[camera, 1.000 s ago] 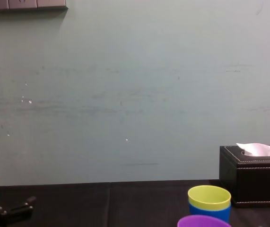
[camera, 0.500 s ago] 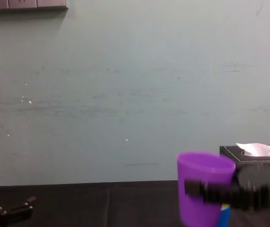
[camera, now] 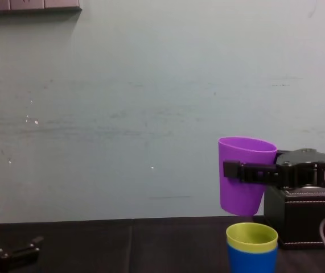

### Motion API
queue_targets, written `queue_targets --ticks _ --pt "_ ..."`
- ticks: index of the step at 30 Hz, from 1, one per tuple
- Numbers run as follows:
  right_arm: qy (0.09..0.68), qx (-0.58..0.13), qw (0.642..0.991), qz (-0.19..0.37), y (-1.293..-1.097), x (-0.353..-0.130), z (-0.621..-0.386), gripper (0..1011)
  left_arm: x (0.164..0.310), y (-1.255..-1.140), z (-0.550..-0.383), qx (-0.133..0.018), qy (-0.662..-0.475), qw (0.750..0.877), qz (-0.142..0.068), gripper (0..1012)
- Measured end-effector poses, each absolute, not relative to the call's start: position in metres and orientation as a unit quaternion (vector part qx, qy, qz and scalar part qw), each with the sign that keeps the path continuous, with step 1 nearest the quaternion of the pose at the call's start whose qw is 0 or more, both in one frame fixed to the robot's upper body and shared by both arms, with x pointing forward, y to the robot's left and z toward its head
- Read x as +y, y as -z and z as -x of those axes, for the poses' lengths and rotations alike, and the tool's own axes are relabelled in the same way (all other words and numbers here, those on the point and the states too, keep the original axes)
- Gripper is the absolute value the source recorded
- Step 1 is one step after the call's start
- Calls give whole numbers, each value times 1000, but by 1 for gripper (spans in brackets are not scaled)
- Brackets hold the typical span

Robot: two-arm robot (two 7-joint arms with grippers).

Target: Stack the three plastic cups sequentially using one hand.

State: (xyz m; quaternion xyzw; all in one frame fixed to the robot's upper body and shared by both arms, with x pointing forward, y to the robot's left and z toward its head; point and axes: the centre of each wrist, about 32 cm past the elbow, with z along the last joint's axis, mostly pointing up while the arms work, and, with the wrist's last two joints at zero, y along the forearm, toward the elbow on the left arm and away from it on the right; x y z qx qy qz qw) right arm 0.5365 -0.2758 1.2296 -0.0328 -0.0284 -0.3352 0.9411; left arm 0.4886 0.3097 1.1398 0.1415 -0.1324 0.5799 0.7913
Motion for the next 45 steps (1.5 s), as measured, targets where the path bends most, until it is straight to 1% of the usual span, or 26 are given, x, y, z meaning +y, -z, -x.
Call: queue_targets --ticks 6,10,25,37,45 --pt "343 -25 938 39 -1229 -279 -548 731 310 -1140 -489 -132 -580 791 -142 1012" --pt "341 -26 939 45 -1225 -280 -550 731 310 -1140 -489 -132 -580 791 -142 1011" --pt "347 -24 936 56 -1208 -284 -552 731 310 -1140 -489 -132 -580 791 -141 1011" --pt "351 -19 934 67 -1196 -283 -553 731 310 -1140 -489 -132 -580 791 -141 1011" --pt "351 -19 934 68 -1196 -283 -553 732 310 -1140 -489 -132 -580 791 -141 1011"
